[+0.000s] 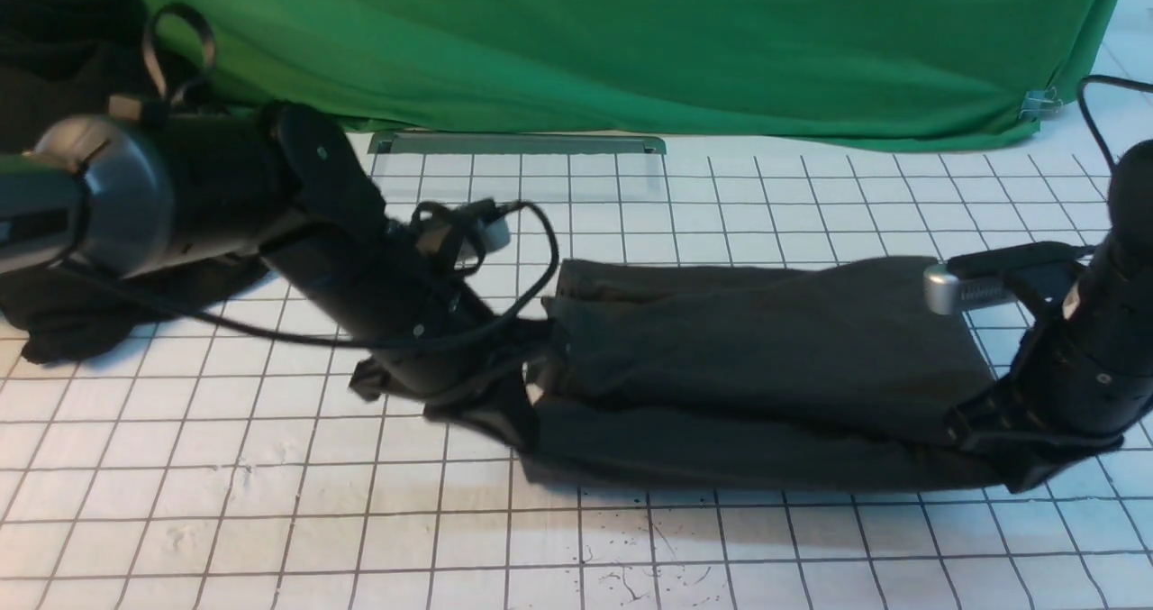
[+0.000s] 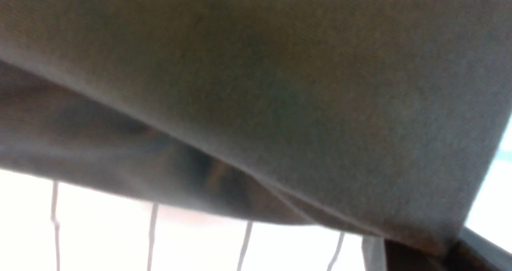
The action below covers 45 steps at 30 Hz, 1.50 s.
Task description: Fold a long-sleeved shirt over a white checkered tablecloth.
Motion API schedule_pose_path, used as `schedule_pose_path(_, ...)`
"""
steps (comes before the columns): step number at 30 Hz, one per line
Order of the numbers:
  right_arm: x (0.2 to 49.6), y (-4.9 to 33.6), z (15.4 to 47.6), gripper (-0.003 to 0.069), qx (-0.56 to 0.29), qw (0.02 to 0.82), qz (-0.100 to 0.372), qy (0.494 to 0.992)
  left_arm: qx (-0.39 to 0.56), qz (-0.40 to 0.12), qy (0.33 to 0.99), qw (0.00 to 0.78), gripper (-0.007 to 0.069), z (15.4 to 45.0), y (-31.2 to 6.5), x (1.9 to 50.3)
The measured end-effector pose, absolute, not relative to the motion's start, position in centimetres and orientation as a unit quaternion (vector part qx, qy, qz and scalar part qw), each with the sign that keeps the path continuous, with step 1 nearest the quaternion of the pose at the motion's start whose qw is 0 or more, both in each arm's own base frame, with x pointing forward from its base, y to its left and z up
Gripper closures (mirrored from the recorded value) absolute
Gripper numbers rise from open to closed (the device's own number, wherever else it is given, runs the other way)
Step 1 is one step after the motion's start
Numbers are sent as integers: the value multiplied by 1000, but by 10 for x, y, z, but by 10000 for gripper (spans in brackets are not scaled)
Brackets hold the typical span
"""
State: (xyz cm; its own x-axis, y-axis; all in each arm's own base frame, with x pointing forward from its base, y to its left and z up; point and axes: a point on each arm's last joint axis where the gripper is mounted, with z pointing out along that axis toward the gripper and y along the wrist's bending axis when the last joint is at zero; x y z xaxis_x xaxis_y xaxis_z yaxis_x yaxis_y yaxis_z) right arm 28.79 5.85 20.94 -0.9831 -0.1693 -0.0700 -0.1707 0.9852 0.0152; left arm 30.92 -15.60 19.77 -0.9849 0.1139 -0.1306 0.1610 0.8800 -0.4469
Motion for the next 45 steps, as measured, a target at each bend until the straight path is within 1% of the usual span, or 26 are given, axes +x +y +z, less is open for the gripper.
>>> schedule_pose_path(2, 282, 58, 209, 645, -83, 30, 12, 996, 67, -233, 969, 39, 621, 194, -153, 301)
schedule_pose_path(8, 245, 52, 178, 645, -70, -12, 16, 997, 44, -213, 976, 2, 621, 168, -136, 258)
schedule_pose_path(14, 241, 51, 169, 638, -68, -5, 17, 998, 28, -224, 974, -13, 621, 162, -135, 249)
schedule_pose_path(16, 241, 51, 169, 614, -68, -3, 17, 998, 30, -229, 973, -13, 620, 162, -136, 249)
schedule_pose_path(18, 240, 51, 169, 562, -68, -3, 17, 998, 35, -232, 972, -13, 613, 165, -136, 247)
schedule_pose_path(19, 240, 51, 169, 496, -68, -3, 16, 998, 38, -234, 972, -14, 605, 168, -136, 246)
schedule_pose_path(20, 241, 51, 169, 461, -69, -2, 16, 998, 41, -236, 971, -13, 594, 172, -136, 245)
schedule_pose_path(22, 243, 51, 173, 315, -70, -6, 15, 997, 52, -242, 969, 1, 560, 185, -136, 244)
schedule_pose_path(23, 244, 51, 177, 225, -72, -12, 14, 997, 59, -247, 967, 19, 537, 197, -136, 244)
schedule_pose_path(24, 244, 52, 178, 225, -72, -14, 14, 997, 59, -247, 967, 19, 533, 197, -136, 245)
schedule_pose_path(25, 245, 52, 181, 174, -75, -20, 13, 997, 62, -252, 965, 35, 520, 207, -136, 245)
schedule_pose_path(26, 246, 52, 187, 130, -83, -36, 11, 996, 68, -257, 962, 63, 477, 225, -136, 246)
schedule_pose_path(27, 246, 52, 193, 118, -89, -50, 10, 995, 74, -259, 960, 83, 451, 237, -135, 246)
schedule_pose_path(28, 246, 52, 194, 118, -89, -52, 10, 995, 74, -259, 959, 84, 451, 238, -135, 246)
schedule_pose_path(29, 244, 51, 202, 128, -96, -60, 8, 994, 83, -261, 956, 107, 419, 251, -134, 245)
schedule_pose_path(31, 241, 50, 213, 186, -102, -57, 7, 993, 98, -259, 950, 145, 361, 273, -132, 244)
schedule_pose_path(32, 239, 50, 217, 214, -103, -52, 8, 993, 102, -258, 948, 155, 352, 278, -131, 242)
schedule_pose_path(33, 232, 48, 231, 313, -104, -29, 8, 994, 109, -257, 943, 181, 318, 293, -129, 239)
schedule_pose_path(36, 217, 44, 259, 500, -106, 29, 9, 994, 113, -252, 936, 218, 281, 309, -124, 234)
schedule_pose_path(37, 206, 42, 277, 581, -107, 69, 11, 992, 115, -248, 933, 234, 272, 314, -122, 232)
schedule_pose_path(38, 204, 41, 279, 589, -107, 75, 11, 991, 115, -248, 933, 235, 270, 315, -121, 231)
schedule_pose_path(39, 195, 39, 291, 613, -107, 106, 12, 988, 116, -246, 931, 243, 267, 317, -120, 230)
schedule_pose_path(40, 175, 35, 314, 644, -107, 171, 15, 979, 117, -244, 930, 249, 266, 320, -119, 229)
schedule_pose_path(42, 163, 32, 327, 650, -106, 214, 19, 971, 118, -243, 930, 250, 266, 320, -119, 229)
schedule_pose_path(43, 143, 28, 346, 654, -104, 290, 25, 951, 118, -243, 930, 250, 268, 320, -119, 229)
schedule_pose_path(45, 116, 23, 367, 654, -101, 384, 33, 917, 117, -243, 929, 252, 274, 320, -119, 229)
